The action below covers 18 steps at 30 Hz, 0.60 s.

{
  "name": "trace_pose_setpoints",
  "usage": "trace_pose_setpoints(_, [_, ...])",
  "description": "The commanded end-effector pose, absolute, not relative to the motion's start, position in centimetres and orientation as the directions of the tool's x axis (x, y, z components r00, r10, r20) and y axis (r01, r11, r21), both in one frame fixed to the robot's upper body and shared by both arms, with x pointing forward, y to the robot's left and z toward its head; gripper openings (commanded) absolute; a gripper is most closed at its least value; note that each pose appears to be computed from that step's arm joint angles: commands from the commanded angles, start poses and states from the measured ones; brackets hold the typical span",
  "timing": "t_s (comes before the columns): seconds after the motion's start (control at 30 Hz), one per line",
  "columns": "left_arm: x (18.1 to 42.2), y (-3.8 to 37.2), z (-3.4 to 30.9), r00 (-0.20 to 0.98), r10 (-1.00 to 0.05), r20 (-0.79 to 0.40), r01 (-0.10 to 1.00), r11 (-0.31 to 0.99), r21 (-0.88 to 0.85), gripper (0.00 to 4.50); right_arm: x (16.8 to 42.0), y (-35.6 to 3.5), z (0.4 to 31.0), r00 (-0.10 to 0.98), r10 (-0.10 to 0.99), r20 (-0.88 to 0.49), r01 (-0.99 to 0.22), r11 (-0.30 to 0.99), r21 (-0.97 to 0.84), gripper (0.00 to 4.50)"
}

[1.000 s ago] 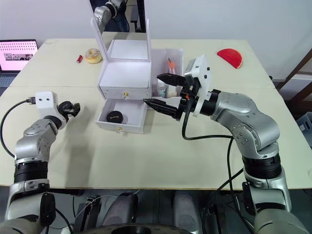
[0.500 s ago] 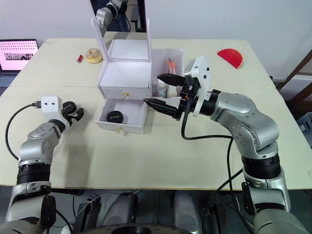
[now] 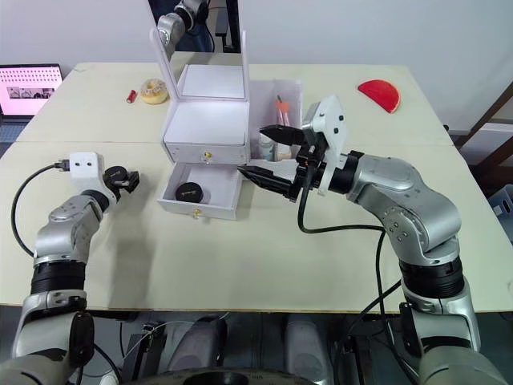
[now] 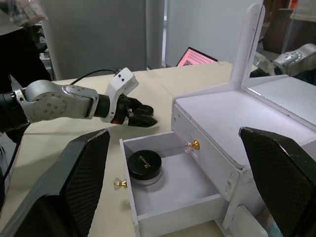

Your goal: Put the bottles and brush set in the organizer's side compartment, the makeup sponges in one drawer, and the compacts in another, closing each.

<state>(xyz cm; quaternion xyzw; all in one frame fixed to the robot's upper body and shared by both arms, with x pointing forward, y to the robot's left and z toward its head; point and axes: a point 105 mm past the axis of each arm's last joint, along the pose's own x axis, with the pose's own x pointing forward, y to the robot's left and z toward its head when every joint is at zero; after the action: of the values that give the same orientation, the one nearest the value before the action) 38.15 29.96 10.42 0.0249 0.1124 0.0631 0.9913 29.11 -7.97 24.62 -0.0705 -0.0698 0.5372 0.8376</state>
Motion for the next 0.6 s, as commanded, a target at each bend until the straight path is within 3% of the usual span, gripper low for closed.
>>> trace_pose_setpoints(0.03, [38.6,29.9,12.0,0.978,0.131,-0.163,-0.12,0.99,0.073,4.49,28.6,-8.0,25.7,0.414,0.908,0.06,-0.875,0.415,-0.25,4.5])
trace_pose_setpoints(0.07, [38.5,29.9,12.0,0.978,0.132,-0.162,-0.122,0.99,0.07,4.49,28.6,-8.0,25.7,0.414,0.908,0.059,-0.875,0.415,-0.251,4.5])
trace_pose_setpoints(0.13, [38.5,29.9,12.0,0.978,0.132,-0.162,-0.123,0.99,0.067,3.96,28.6,-7.9,25.7,0.414,0.909,0.057,-0.875,0.414,-0.251,4.5])
trace_pose_setpoints(0.23, [38.4,29.9,12.0,0.978,0.132,-0.162,-0.123,0.99,0.061,2.65,28.6,-7.9,25.6,0.412,0.91,0.052,-0.876,0.411,-0.252,4.5])
trace_pose_setpoints(0.5, [37.7,29.9,12.9,0.983,0.13,-0.131,-0.123,0.991,0.055,2.65,28.8,-7.9,25.4,0.409,0.912,0.036,-0.879,0.404,-0.253,4.5])
trace_pose_setpoints(0.6, [37.6,29.0,15.0,0.997,0.051,-0.057,-0.047,0.997,0.064,2.65,28.8,-7.8,25.4,0.407,0.913,0.033,-0.88,0.402,-0.254,4.5])
